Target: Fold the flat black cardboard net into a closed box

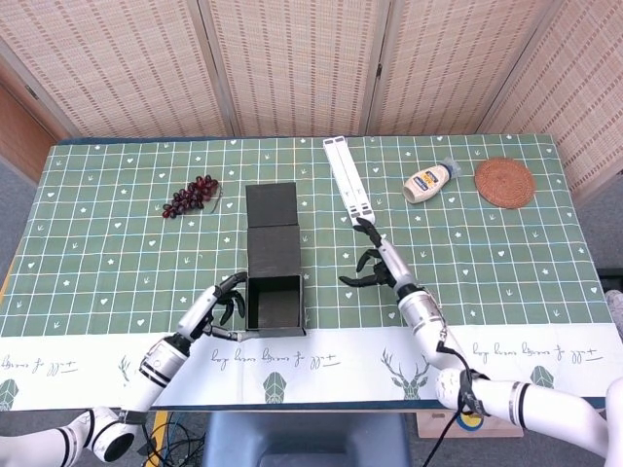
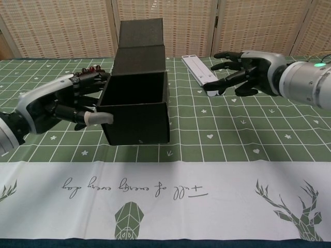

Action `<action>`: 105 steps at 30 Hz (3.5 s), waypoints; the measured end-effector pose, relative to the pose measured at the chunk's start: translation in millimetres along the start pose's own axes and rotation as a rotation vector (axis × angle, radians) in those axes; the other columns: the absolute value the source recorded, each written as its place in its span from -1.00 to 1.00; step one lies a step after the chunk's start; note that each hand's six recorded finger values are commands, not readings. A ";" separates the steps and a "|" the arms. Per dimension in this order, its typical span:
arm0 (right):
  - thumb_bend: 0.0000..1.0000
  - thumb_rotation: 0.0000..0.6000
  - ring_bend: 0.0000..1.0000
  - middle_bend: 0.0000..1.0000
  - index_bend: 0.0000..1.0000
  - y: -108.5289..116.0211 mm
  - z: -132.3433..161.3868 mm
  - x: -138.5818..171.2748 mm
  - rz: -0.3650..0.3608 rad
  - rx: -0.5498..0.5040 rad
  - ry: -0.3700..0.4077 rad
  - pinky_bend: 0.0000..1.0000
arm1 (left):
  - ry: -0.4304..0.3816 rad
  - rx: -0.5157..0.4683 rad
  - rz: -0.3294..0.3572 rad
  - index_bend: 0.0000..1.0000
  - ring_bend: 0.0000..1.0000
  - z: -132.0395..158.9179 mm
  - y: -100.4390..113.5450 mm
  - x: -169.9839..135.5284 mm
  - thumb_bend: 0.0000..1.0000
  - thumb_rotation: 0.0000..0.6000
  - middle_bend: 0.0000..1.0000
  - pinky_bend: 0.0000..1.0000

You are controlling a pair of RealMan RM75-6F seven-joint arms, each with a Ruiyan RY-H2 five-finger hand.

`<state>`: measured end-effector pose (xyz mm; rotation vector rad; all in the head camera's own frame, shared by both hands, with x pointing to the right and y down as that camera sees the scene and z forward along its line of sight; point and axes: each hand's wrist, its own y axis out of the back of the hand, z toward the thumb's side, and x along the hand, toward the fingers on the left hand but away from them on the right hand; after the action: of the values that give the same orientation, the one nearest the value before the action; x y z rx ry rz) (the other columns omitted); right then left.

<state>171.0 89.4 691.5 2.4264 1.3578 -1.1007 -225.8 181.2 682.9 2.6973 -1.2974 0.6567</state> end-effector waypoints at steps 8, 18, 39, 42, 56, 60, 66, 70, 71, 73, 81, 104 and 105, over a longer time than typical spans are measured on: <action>-0.60 1.00 0.13 -0.78 -1.00 -32.3 22.6 -20.2 0.033 -0.013 0.033 1.00 | -0.021 0.023 -0.042 -0.35 0.14 16.8 -9.8 -7.3 -0.81 1.00 -0.36 0.60; -0.94 1.00 0.13 -0.76 -1.00 -51.9 62.7 -43.5 0.014 -0.096 0.097 1.00 | -0.024 0.079 -0.107 -0.35 0.13 23.2 -31.3 -6.2 -0.81 1.00 -0.36 0.60; -1.00 1.00 0.21 -0.34 -1.00 -69.5 110.3 -14.9 0.251 -0.019 0.182 1.00 | 0.130 0.169 0.007 -0.40 0.09 -24.4 -11.3 28.4 -0.81 1.00 -0.36 0.58; -1.00 1.00 0.21 -0.34 -1.00 -73.6 111.3 -13.3 0.267 0.047 0.189 1.00 | 0.147 0.178 0.031 -0.41 0.07 -28.4 -7.8 28.3 -0.81 1.00 -0.36 0.58; -1.00 1.00 0.21 -0.34 -0.90 -84.6 114.5 -10.0 0.215 0.522 0.268 1.00 | 0.186 0.191 0.145 -0.45 0.05 -36.5 0.5 23.9 -0.81 1.00 -0.36 0.58; -1.00 1.00 0.21 -0.34 -0.86 -93.5 114.1 -11.4 0.168 0.643 0.303 1.00 | 0.202 0.203 0.184 -0.49 0.06 -37.9 1.7 23.3 -0.81 1.00 -0.36 0.58; -1.00 1.00 0.21 -0.36 -0.86 -112.5 106.4 -17.2 0.146 0.783 0.332 1.00 | 0.239 0.201 0.194 -0.87 0.06 -42.1 0.8 21.8 -0.81 1.00 -0.59 0.52; -1.00 1.00 0.21 -0.39 -0.86 -118.2 104.7 -20.4 0.129 0.848 0.347 1.00 | 0.257 0.201 0.150 -1.00 0.01 -41.7 0.9 18.7 -0.81 1.00 -0.86 0.51; -1.00 1.00 0.21 -0.39 -0.86 -119.4 104.4 -21.0 0.127 0.856 0.348 1.00 | 0.259 0.201 0.142 -1.00 0.00 -41.1 1.3 17.8 -0.81 1.00 -0.90 0.51; -1.00 1.00 0.21 -0.40 -0.86 -121.5 104.0 -21.6 0.128 0.858 0.347 1.00 | 0.262 0.200 0.128 -1.00 -0.02 -39.2 2.3 16.1 -0.81 1.00 -0.94 0.50; -1.00 1.00 0.21 -0.41 -0.86 -126.1 100.4 -20.1 0.143 0.897 0.346 1.00 | 0.287 0.230 0.100 -1.00 -0.07 -37.6 8.1 11.0 -0.81 1.00 -1.00 0.49; -0.99 1.00 0.22 -0.53 -0.73 -137.8 75.4 -12.7 0.088 1.224 0.418 1.00 | 0.321 0.369 0.129 -1.00 -0.11 -25.2 51.5 -21.2 -0.81 1.00 -1.00 0.49; -0.94 1.00 0.23 -0.53 -0.69 -138.3 75.4 -12.6 0.085 1.232 0.423 1.00 | 0.316 0.373 0.134 -1.00 -0.11 -23.2 53.9 -22.7 -0.81 1.00 -1.00 0.49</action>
<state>18.4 126.5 674.6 3.6590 0.6228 -1.8321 -287.3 169.1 688.5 2.6269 -1.3925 1.4025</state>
